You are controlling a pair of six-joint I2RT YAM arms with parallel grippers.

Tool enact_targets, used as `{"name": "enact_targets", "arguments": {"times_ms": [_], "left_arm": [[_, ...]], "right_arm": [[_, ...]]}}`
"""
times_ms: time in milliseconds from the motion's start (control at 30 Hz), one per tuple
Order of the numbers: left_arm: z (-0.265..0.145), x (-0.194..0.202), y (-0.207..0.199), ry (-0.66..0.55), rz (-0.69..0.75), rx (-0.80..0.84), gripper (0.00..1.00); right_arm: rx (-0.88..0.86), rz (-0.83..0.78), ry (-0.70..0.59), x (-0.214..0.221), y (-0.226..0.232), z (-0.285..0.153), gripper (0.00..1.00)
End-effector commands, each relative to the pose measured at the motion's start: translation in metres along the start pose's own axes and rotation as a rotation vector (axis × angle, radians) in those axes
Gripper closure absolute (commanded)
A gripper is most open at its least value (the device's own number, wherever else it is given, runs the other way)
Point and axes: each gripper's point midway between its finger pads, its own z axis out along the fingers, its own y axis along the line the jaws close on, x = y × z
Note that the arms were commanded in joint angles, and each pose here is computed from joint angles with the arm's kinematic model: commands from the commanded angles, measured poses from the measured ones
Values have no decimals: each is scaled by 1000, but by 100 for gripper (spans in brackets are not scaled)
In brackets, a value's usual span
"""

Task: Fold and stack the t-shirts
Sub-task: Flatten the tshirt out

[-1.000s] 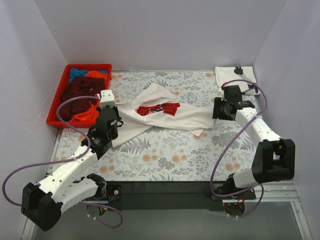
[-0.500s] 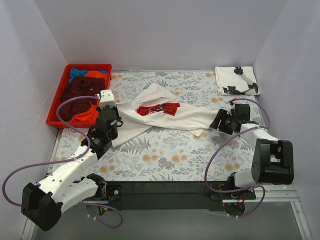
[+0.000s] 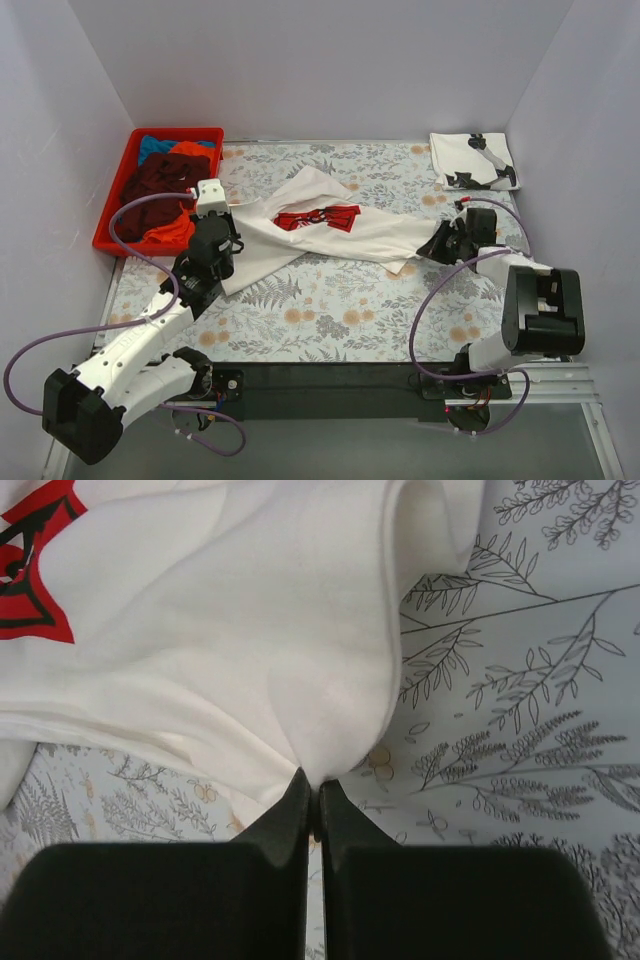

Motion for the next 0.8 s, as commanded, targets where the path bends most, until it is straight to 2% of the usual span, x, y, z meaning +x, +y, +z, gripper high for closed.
{"name": "enact_targets", "arguments": {"times_ms": [0, 33, 67, 100, 233, 300, 333, 433, 600, 767], "left_arm": [[-5, -26, 5, -55, -55, -8, 100], [-6, -30, 7, -63, -61, -12, 100], [-7, -32, 8, -69, -66, -13, 100], [-8, -33, 9, -73, -67, -14, 100], [-12, -38, 14, -92, -85, -20, 100], [-14, -39, 14, -96, -91, -13, 99], [-13, -40, 14, -99, -94, -12, 99], [-11, -36, 10, -84, -82, -3, 99], [-8, -31, 8, -68, -73, -2, 99], [-6, -27, 6, -56, -62, 1, 99]], "right_arm": [[55, -35, -28, -10, 6, -34, 99], [75, -72, -54, -22, 15, -52, 99], [144, -51, 2, -8, 8, -67, 99], [160, -57, -1, -8, 11, -78, 99], [177, -118, -137, -23, 34, -132, 96], [227, -127, -153, -24, 31, -146, 76], [234, -136, -165, -28, 33, -152, 59], [272, -162, -187, -42, 32, -158, 46], [211, -164, -122, -40, 36, -135, 46], [103, -152, 10, -16, 39, -93, 49]]}}
